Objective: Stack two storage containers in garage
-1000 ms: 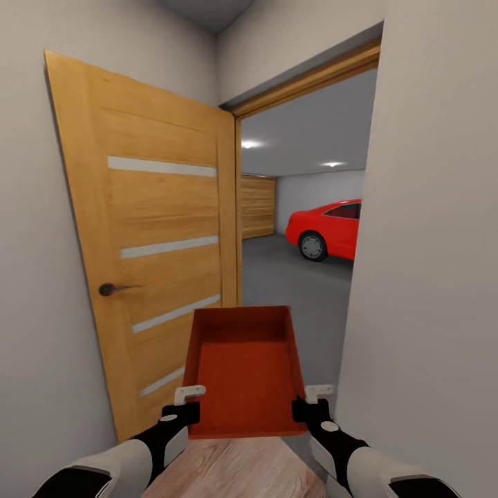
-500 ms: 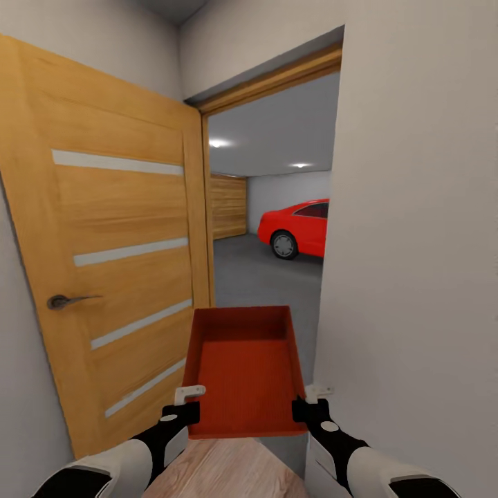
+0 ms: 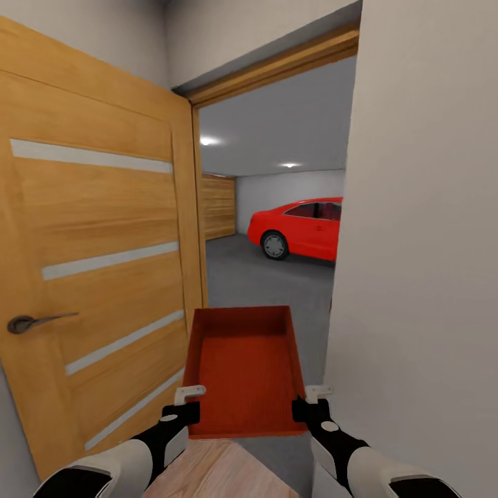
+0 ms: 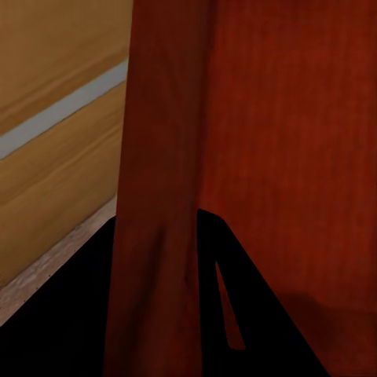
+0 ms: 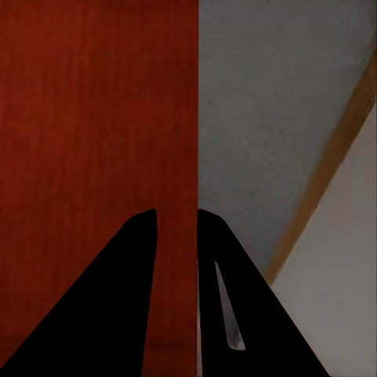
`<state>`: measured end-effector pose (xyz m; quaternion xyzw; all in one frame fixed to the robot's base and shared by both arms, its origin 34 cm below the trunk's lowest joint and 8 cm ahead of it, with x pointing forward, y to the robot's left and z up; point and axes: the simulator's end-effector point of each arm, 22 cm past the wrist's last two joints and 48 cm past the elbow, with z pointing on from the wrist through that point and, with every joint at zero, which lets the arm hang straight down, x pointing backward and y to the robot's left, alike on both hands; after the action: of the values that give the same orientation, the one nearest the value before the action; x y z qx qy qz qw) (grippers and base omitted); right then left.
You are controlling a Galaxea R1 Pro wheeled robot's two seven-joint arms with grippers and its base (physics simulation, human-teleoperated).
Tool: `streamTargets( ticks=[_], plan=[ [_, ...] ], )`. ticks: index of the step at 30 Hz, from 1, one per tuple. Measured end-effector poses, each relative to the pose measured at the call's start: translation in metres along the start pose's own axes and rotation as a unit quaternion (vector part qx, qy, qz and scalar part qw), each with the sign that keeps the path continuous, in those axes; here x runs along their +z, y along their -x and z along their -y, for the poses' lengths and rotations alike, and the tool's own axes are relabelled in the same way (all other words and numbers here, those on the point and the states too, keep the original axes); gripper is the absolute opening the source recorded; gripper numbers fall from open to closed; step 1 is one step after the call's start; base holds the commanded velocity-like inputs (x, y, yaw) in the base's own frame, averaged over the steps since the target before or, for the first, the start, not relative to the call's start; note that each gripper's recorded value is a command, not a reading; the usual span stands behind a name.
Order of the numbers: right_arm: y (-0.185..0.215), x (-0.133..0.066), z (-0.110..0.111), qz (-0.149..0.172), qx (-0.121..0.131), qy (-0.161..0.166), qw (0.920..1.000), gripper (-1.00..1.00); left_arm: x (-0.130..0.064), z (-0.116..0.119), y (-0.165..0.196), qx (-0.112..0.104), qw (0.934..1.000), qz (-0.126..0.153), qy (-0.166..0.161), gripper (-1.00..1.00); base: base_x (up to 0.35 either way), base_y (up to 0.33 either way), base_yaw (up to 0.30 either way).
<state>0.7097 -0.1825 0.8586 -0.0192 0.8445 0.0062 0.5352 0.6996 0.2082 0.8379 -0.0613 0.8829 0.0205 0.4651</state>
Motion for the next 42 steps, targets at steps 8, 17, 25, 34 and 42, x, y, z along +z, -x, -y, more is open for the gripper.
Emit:
streamTargets(
  ticks=[8,17,25,34,42],
  plan=[
    [0.0001,0.0001,0.0011,0.000,0.000,0.000,1.0000,-1.00,-0.0002,0.0009,-0.0001,0.000,1.0000,0.000,0.000,-1.00,0.297,0.184,-0.043],
    [0.0001,0.0001,0.0012,0.000,0.000,0.000,1.0000,-1.00,-0.0002,0.0011,0.0000,0.000,1.0000,0.000,-0.001,-1.00,0.297,0.184,-0.263],
    [0.0001,0.0001,0.0010,0.000,0.000,0.000,1.0000,-1.00,-0.0002,0.0010,0.0000,-0.001,1.0000,0.000,-0.001,-1.00,0.297,0.185,-0.132],
    [0.0001,0.0001,0.0011,0.000,0.000,0.000,1.0000,-1.00,-0.0002,0.0010,0.0000,-0.001,1.0000,0.000,-0.001,-1.00,0.297,0.185,-0.018],
    [0.0001,0.0001,0.0019,0.001,0.000,0.000,1.0000,-1.00,-0.0003,0.0019,0.0000,-0.001,1.0000,0.000,-0.001,-1.00,0.297,0.185,-0.235]
  ],
)
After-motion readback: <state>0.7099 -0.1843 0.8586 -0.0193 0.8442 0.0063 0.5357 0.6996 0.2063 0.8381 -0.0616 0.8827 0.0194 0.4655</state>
